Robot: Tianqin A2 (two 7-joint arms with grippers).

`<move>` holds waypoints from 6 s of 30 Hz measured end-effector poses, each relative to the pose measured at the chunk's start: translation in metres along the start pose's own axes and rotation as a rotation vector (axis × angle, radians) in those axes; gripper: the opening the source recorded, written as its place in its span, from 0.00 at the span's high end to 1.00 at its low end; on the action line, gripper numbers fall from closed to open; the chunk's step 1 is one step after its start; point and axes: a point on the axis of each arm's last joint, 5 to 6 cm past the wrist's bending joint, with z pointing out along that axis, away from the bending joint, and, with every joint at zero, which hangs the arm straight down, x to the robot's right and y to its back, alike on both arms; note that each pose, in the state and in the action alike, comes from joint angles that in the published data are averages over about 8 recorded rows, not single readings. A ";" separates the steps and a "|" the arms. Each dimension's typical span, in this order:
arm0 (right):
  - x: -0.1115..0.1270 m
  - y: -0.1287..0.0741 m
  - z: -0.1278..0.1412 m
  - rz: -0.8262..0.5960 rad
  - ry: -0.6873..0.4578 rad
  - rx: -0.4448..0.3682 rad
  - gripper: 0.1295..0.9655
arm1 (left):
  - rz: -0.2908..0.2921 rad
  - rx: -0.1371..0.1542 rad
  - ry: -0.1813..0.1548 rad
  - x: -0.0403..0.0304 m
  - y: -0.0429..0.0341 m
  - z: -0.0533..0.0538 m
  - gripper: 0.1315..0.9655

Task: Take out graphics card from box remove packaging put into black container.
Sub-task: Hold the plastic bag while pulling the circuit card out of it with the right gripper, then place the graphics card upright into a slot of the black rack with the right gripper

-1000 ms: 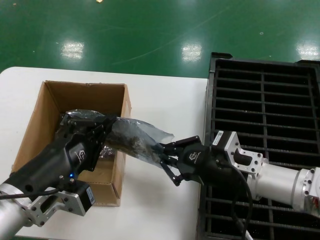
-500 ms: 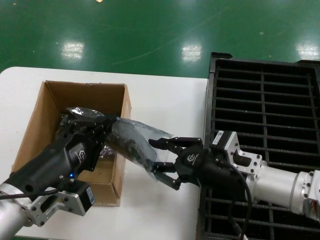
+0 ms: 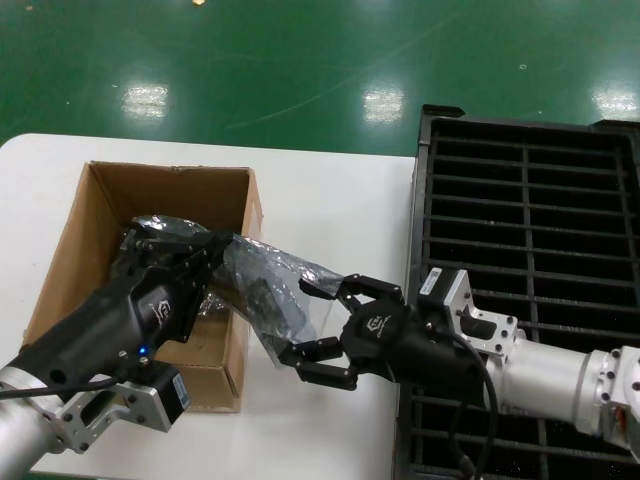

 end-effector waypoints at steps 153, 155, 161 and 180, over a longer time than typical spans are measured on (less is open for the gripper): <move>-0.048 -0.013 -0.074 0.022 0.309 0.076 0.93 | 0.000 0.000 0.000 0.0000 0.0000 0.000 0.99; -0.047 -0.013 -0.081 0.009 0.317 0.070 0.93 | 0.000 0.000 0.000 0.0000 0.0000 0.000 0.99; -0.045 -0.018 -0.106 -0.039 0.340 0.047 0.93 | 0.000 0.000 0.000 0.0000 0.0000 0.000 0.99; -0.029 -0.050 -0.206 -0.144 0.409 -0.118 0.93 | 0.000 0.000 0.000 0.0000 0.0000 0.000 0.99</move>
